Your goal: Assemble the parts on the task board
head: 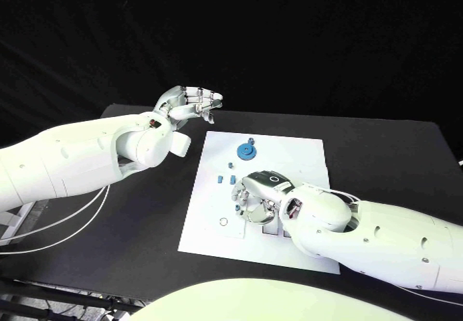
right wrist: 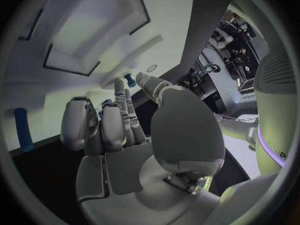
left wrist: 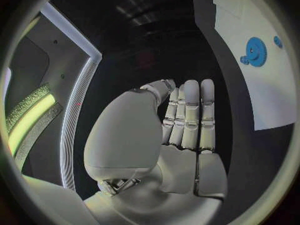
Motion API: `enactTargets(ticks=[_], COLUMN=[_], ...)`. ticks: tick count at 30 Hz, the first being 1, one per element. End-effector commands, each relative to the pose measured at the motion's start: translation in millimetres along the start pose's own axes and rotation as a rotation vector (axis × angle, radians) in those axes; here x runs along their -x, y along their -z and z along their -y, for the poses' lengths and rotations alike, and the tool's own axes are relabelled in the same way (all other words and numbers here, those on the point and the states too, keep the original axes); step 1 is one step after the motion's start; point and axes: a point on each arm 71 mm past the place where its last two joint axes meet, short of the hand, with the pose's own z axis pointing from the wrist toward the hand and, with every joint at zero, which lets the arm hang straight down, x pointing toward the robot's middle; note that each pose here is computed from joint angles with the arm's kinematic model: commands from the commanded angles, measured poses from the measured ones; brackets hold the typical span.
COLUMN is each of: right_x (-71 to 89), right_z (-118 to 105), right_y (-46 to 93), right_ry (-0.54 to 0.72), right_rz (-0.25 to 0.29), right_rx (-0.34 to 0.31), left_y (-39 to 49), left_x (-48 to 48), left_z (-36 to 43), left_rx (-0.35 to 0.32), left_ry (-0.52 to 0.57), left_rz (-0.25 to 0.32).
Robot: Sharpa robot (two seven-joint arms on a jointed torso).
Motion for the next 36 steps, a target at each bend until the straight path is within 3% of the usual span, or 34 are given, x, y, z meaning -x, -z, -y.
enactTargets(ticks=[1,12,24,36], right_x=[0.1,14.8,58.7,71.0], right_z=[2.7,11.5,43.9,78.2], right_y=[2.8,23.0,56.6,61.4], right_ry=[0.004,-0.004,-0.008,0.055], right_rz=[0.024,0.072,0.133,0.104], right_rx=[-0.013,-0.030,-0.084,-0.138], left_y=[-0.1,0.6,1.8,2.0], left_x=[-2.3,-0.9,0.7,0.2], left_z=[1.2,1.4,0.5,-1.5], left_rx=[-0.008,-0.009,-0.009,-0.006], left_ry=[0.002,0.001,0.000,-0.002], left_rz=[-0.021,-0.019,-0.021,-0.027])
